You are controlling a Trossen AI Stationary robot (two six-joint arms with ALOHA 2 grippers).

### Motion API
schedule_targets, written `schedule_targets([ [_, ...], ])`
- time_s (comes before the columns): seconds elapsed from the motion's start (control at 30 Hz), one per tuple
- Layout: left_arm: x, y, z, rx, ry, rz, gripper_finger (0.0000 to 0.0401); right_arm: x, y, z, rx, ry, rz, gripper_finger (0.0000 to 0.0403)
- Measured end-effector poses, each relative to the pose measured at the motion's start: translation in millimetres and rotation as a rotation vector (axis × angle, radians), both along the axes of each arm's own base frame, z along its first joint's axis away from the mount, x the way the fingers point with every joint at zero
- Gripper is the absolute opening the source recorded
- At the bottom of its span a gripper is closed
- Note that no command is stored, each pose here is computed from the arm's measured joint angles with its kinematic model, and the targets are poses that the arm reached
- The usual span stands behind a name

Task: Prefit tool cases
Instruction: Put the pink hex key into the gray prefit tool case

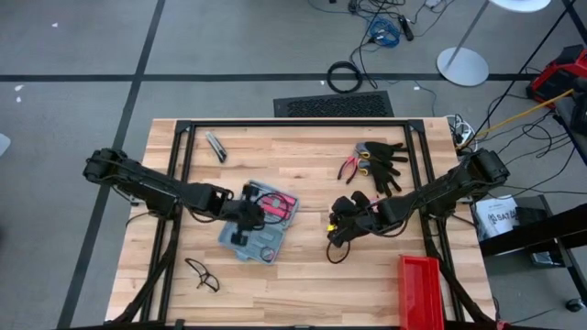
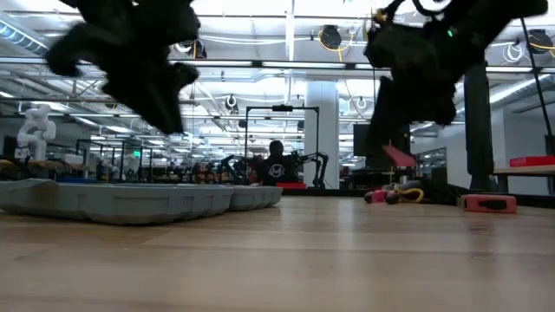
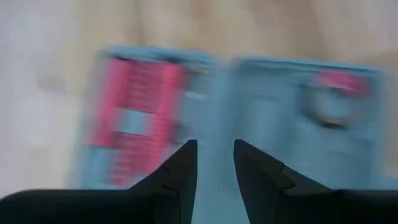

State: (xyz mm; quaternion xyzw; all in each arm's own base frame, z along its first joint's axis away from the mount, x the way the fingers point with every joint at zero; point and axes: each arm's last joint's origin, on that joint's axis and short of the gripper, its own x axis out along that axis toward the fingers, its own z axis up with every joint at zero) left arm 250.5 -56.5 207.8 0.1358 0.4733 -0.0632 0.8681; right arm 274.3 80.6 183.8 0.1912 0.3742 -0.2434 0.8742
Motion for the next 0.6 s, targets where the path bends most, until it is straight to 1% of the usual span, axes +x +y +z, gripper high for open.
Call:
schedule_targets([
  [0.07, -3, -4, -9, -0.130, 0.050, -0.014, 0.0111, 4, 2, 9, -0.010, 0.004, 0.024, 0.0000],
  [0.13, -3, -9, -18, -0.181, 0.075, 0.004, 0.0111, 8, 4, 18, -0.014, 0.001, 0.047, 0.0000],
  [0.2, 0, -14, -23, -0.197, 0.067, 0.017, 0.0111, 8, 6, 24, -0.019, 0.020, 0.065, 0.0000],
  [0.3, 10, -19, -23, -0.208, -0.021, 0.041, 0.0111, 7, 8, 27, -0.012, 0.046, 0.081, 0.0000],
  [0.4, 19, -20, -28, -0.225, -0.071, 0.089, 0.0111, 6, 13, 27, -0.011, 0.049, 0.096, 0.0000],
  [0.5, 28, -20, -37, -0.243, -0.083, 0.120, 0.0111, 3, 17, 26, -0.013, 0.056, 0.111, 0.0000],
  [0.6, 33, -19, -50, -0.241, -0.052, 0.143, 0.0111, 0, 21, 26, -0.010, 0.068, 0.119, 0.0000],
])
